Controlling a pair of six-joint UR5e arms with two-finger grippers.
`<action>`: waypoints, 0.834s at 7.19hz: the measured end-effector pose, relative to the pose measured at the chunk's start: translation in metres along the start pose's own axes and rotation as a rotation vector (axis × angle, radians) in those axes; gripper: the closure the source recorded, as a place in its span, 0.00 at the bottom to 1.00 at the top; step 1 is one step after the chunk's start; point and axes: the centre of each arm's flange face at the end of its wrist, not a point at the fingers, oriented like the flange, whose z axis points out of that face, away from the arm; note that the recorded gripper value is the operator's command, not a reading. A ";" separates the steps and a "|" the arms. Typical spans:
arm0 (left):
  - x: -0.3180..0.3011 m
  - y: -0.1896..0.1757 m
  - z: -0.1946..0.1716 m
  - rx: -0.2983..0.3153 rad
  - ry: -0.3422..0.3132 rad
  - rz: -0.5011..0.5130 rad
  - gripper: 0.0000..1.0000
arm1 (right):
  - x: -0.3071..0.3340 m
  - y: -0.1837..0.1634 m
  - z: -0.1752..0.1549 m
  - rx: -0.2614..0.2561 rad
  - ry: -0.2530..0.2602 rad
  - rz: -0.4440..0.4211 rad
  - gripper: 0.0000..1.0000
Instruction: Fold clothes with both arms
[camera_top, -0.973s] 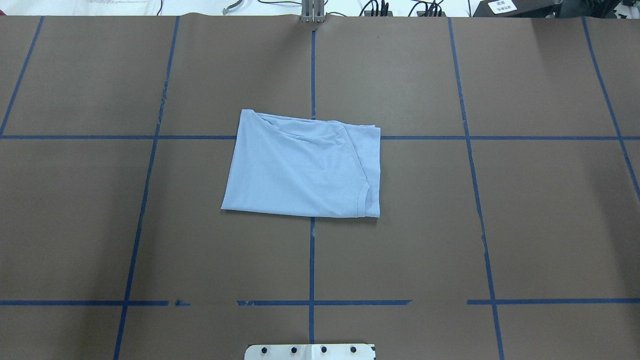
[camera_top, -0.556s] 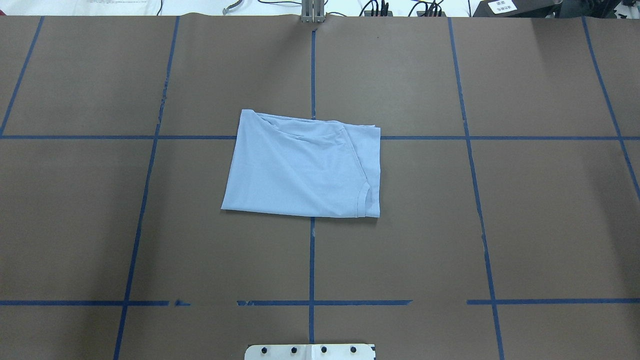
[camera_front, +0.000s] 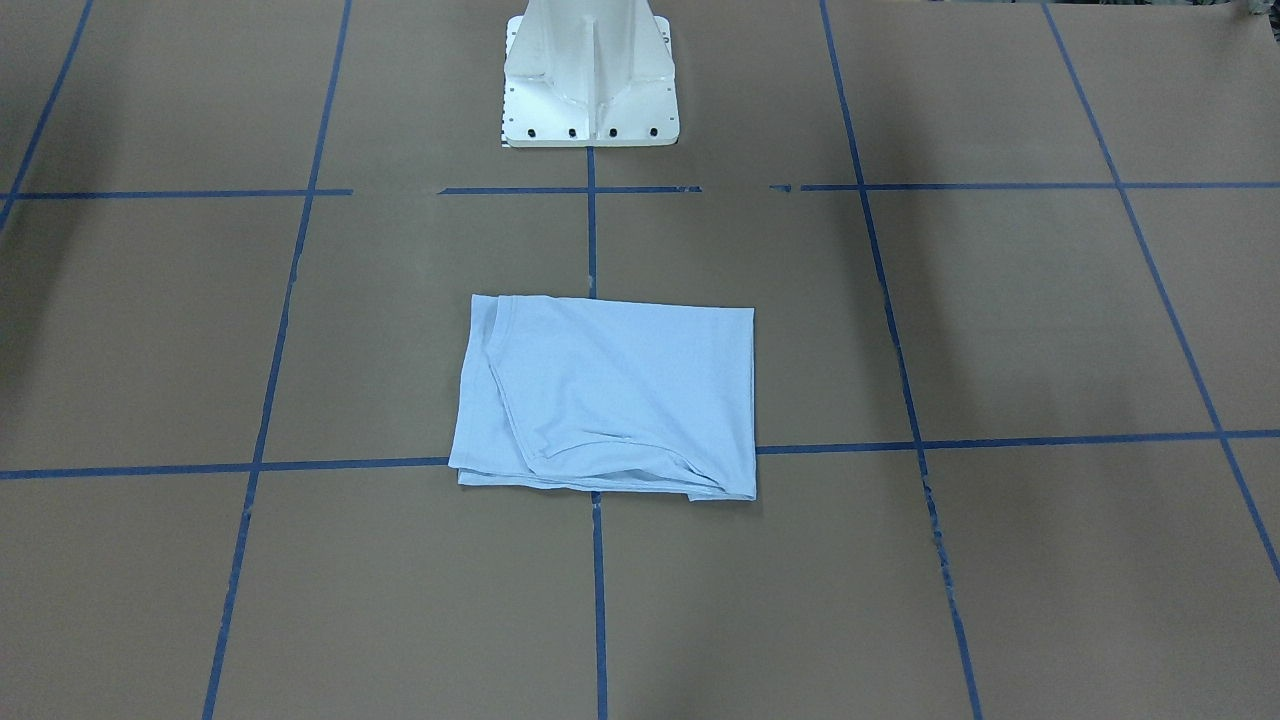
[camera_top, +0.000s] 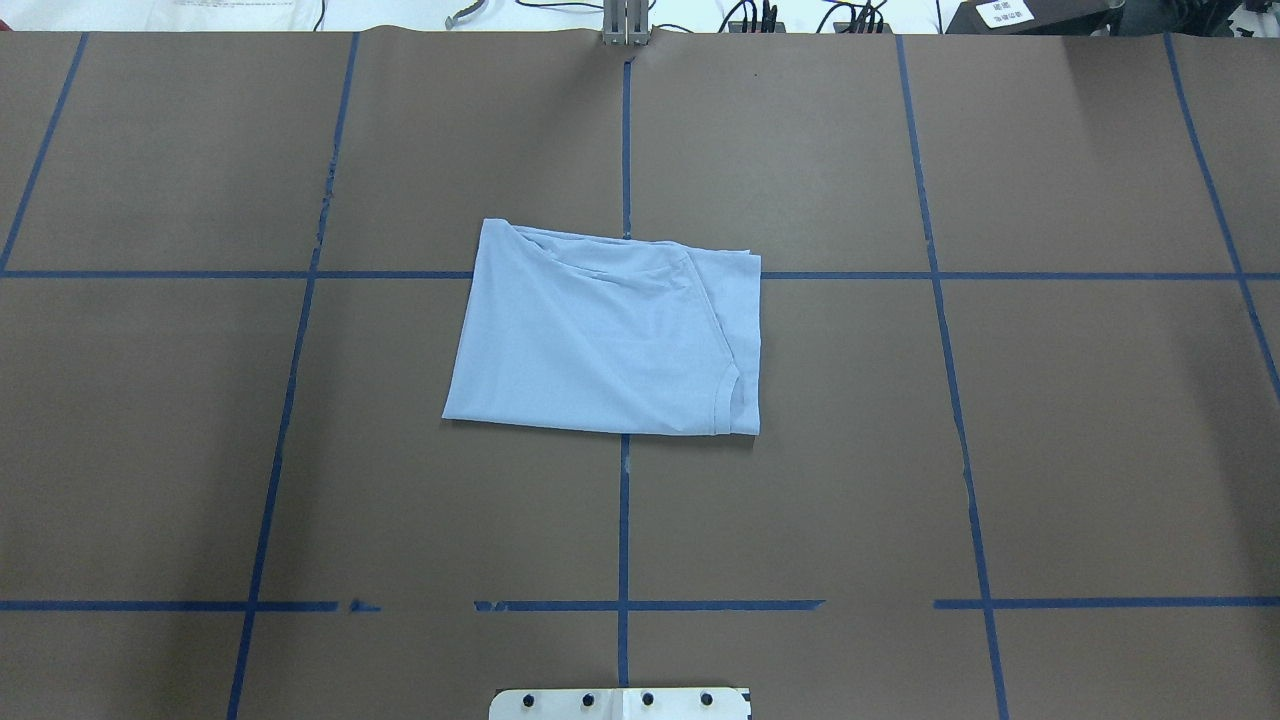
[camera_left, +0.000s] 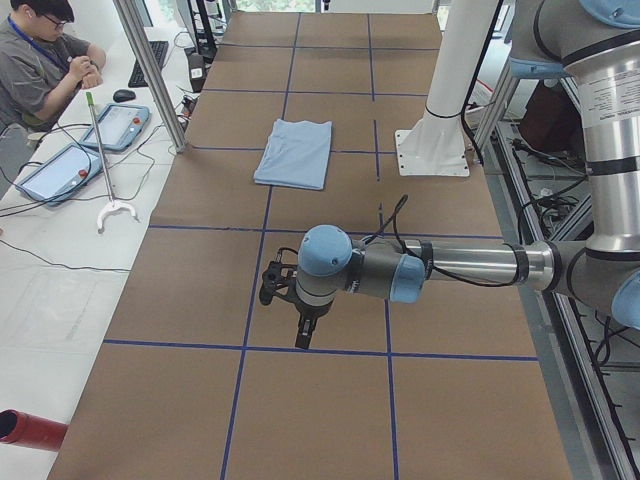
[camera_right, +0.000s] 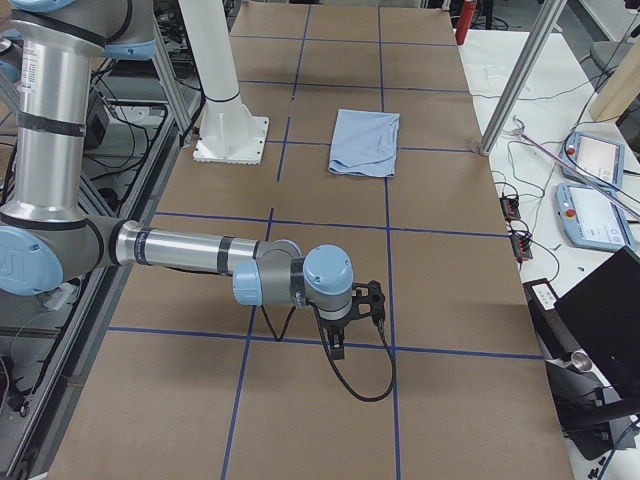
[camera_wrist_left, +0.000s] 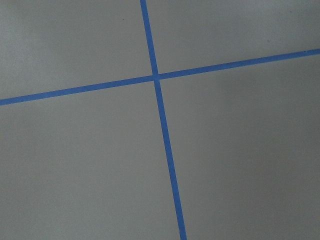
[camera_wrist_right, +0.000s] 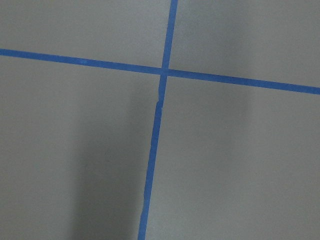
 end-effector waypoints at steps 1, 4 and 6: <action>-0.001 0.001 0.001 -0.002 -0.001 -0.003 0.00 | 0.000 0.000 0.000 0.001 0.000 -0.001 0.00; -0.002 0.002 0.002 -0.004 -0.001 -0.005 0.00 | -0.001 0.000 0.000 0.002 -0.002 0.000 0.00; -0.002 0.002 0.001 -0.003 -0.001 -0.004 0.00 | -0.001 0.000 0.000 0.001 -0.003 0.002 0.00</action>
